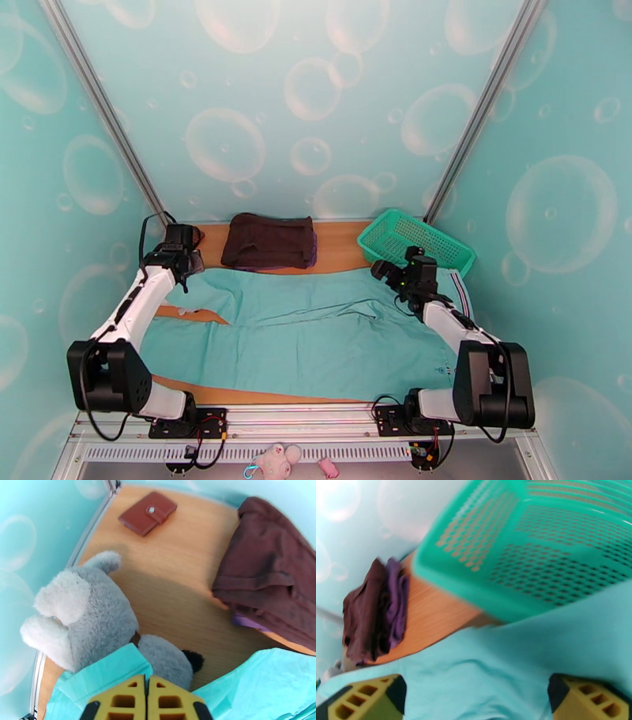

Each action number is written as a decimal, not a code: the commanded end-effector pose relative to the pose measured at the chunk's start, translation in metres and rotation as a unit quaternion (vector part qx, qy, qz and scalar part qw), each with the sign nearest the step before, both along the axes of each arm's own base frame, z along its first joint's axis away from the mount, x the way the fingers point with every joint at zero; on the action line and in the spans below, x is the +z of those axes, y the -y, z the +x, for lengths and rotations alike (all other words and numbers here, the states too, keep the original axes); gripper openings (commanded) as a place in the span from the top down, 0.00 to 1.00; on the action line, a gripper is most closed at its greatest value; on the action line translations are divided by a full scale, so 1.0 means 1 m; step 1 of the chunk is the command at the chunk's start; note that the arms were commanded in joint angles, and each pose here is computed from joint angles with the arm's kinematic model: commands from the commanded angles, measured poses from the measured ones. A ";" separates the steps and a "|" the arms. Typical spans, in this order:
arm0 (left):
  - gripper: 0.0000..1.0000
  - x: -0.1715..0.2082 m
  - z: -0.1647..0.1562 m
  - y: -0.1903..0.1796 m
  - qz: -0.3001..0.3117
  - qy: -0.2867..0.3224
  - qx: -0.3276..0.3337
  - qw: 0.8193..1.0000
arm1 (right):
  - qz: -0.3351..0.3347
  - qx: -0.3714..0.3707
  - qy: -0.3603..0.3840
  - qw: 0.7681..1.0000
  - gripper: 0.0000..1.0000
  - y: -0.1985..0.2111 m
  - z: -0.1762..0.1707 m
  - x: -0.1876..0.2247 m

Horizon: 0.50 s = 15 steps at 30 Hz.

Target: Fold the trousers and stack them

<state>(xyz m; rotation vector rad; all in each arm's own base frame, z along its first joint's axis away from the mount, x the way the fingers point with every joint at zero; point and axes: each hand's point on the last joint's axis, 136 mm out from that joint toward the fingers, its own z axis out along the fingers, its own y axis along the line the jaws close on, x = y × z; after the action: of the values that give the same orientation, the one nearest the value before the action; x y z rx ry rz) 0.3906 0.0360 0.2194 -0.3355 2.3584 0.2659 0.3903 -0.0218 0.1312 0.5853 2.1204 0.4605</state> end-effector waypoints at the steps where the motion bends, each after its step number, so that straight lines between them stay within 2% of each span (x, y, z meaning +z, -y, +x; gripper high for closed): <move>1: 1.00 0.056 -0.021 -0.014 0.015 0.079 0.037 0.996 | 0.005 -0.073 -0.002 0.997 0.01 0.033 -0.015 0.007; 5: 1.00 0.074 -0.025 -0.017 0.023 0.119 0.033 0.992 | -0.006 -0.121 0.009 0.993 0.01 0.064 -0.023 0.019; 8: 1.00 0.063 -0.020 -0.009 0.010 0.116 0.013 0.993 | 0.000 -0.122 0.040 0.992 0.01 0.076 -0.020 0.036; 12: 1.00 0.050 -0.015 -0.006 0.004 0.108 -0.002 0.994 | 0.008 -0.086 0.046 0.995 0.01 0.070 -0.008 0.050; 15: 1.00 0.047 -0.013 -0.007 0.002 0.104 -0.006 0.995 | 0.002 -0.124 0.055 0.991 0.01 0.084 -0.012 0.062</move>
<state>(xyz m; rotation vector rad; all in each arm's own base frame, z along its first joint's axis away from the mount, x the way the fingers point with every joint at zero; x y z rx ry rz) 0.3707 0.0433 0.2583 -0.3582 2.1903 0.2414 0.3759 -0.0942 0.1718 0.7787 1.9714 0.3782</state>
